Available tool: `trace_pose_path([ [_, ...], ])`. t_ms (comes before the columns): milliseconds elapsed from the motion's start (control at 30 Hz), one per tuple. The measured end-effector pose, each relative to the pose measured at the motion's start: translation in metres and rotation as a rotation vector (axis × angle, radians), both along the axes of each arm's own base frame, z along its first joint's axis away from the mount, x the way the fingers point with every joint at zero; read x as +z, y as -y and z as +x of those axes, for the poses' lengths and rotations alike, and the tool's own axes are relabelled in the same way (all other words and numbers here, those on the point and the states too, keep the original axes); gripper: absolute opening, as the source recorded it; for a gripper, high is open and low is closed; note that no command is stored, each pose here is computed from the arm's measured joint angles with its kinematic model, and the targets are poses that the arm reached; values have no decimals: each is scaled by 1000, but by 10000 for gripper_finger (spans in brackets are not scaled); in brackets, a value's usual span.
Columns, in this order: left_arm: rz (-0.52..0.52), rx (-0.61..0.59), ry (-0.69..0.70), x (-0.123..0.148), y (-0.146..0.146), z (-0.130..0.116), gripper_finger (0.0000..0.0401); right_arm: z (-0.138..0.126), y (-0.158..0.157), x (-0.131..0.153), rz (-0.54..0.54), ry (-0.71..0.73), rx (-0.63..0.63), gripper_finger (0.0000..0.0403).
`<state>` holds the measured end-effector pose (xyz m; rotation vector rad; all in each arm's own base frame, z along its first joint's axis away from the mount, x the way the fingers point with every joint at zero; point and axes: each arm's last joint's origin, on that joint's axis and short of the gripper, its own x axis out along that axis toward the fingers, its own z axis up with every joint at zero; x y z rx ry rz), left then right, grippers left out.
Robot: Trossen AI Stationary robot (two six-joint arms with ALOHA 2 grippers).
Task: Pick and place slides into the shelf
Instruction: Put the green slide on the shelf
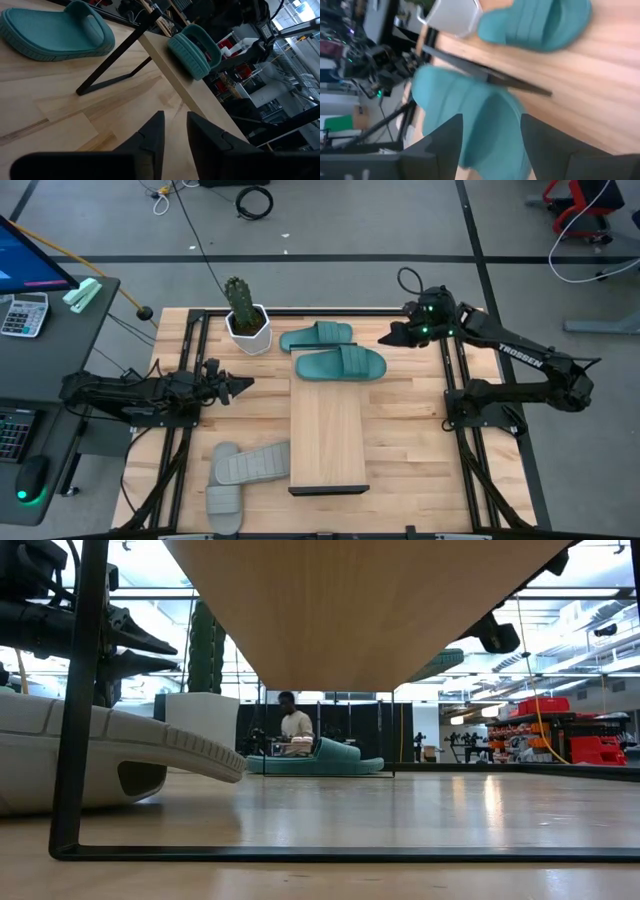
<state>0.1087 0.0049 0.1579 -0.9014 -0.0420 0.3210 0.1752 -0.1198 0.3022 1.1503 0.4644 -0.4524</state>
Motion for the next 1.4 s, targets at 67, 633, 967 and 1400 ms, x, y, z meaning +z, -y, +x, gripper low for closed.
trace_pose_path([
  [67, 0, 0, 0, 0, 0, 0, 91, 1, 5, 0, -7, 16, -8, 205],
  [633, -92, 7, 74, 4, 0, 0, 90, 39, 53, -27, -4, 105, -50, 211],
  [967, -193, 12, 145, 8, 0, 0, 98, 44, 93, -59, 65, 103, -136, 204],
  [1400, -284, 16, 174, 8, 0, 0, 100, 52, 111, -102, 133, -20, -210, 195],
])
